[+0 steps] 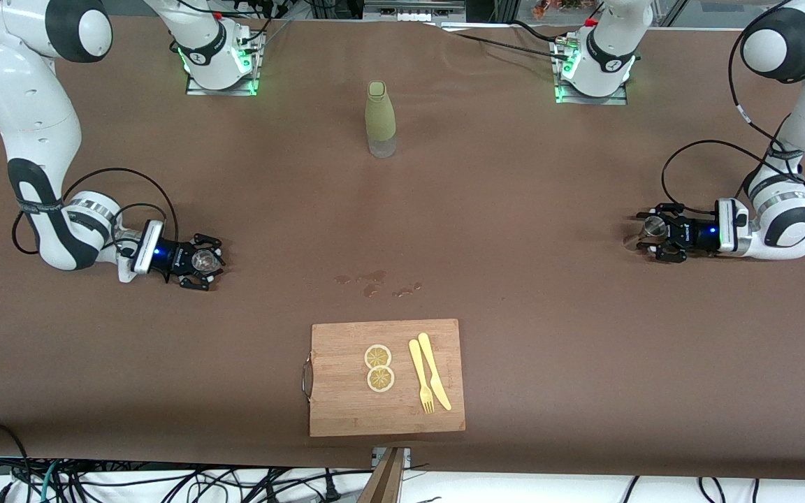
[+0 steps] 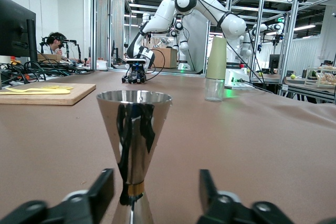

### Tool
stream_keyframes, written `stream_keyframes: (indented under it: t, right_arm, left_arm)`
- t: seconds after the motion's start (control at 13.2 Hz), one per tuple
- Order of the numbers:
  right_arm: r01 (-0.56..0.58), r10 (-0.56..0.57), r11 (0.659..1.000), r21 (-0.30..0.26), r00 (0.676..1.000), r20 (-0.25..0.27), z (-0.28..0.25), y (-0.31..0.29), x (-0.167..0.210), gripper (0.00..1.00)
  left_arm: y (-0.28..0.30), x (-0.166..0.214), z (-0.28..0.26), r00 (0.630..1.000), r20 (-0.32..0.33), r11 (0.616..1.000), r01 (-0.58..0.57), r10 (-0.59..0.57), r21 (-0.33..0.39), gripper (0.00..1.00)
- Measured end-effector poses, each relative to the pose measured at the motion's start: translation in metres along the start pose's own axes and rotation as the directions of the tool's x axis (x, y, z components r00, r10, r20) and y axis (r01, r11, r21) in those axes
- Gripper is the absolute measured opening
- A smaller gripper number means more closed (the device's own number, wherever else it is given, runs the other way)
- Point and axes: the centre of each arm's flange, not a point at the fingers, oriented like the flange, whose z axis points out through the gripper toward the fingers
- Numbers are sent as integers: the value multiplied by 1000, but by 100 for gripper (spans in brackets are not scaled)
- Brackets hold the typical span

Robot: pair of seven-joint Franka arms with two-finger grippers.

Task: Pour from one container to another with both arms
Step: 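Grasp the beaker with the right gripper while the left gripper grasps the jigger, then lift the beaker and jigger, bringing both grippers together mid-table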

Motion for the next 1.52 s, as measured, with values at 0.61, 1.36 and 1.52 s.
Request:
stream_keyframes:
  t: [0.61,1.36,1.52]
  right_arm:
    - [-87,107,970,226,991,-78,62,11,51,13]
    - [-80,58,929,362,996,70,200,54,208,13]
    - [-130,83,923,362,986,142,244,43,247,13]
  left_arm:
    - [-2,5,-4,1000,16,1000,-11,11,10,21]
    - [-119,89,177,999,-24,999,-32,32,-31,21]
    - [-136,97,252,1000,-21,999,-15,14,-50,21]
